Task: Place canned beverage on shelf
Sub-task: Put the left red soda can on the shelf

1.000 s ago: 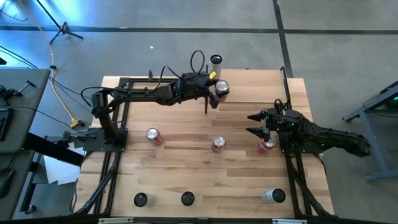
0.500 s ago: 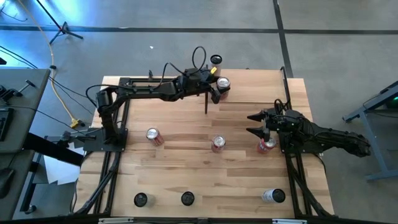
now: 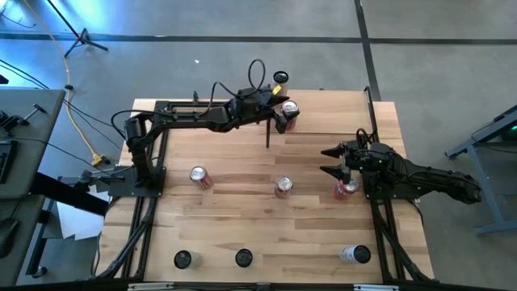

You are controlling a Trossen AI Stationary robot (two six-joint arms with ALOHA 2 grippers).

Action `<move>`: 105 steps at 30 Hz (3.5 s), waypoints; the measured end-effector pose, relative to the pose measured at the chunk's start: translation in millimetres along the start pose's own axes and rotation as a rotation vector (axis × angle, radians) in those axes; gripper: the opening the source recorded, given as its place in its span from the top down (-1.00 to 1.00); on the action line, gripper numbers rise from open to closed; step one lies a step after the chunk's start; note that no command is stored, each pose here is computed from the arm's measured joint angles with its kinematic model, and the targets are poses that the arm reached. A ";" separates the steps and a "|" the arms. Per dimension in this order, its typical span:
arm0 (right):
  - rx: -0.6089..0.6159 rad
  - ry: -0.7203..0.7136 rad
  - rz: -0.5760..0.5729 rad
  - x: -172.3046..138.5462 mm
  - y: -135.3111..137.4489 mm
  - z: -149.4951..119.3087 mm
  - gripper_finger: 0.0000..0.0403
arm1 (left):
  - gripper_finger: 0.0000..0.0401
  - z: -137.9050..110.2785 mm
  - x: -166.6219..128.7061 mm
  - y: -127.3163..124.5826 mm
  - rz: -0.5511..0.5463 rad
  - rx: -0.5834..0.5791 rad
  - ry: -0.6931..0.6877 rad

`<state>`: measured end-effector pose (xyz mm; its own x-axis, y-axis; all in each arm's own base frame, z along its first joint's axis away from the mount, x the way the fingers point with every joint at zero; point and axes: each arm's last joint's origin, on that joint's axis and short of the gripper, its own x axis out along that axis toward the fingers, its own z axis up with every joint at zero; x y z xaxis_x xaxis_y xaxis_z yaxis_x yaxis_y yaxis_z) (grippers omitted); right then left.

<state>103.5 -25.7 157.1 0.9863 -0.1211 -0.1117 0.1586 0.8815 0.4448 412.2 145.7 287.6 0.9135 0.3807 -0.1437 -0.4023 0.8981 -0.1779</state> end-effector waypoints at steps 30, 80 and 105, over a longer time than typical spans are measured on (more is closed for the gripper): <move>0.000 -0.002 -0.002 0.0 0.0 0.0 -0.98 | -0.69 37.6 -111.0 -45.2 0.172 0.016 0.350; 0.511 -0.163 -0.072 -0.6 -0.8 8.6 -0.98 | -0.68 39.5 -223.3 -97.7 0.308 -0.039 0.225; -0.139 -0.017 -0.477 -8.7 47.0 111.5 -0.98 | -0.68 37.9 -222.4 -99.9 0.207 0.055 0.289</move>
<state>107.3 -34.2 278.1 0.8059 -0.5326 -0.2588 0.5865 0.7780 0.2252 251.5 -20.3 374.2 0.7547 0.4849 -0.4420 -0.5659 0.8220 -0.0644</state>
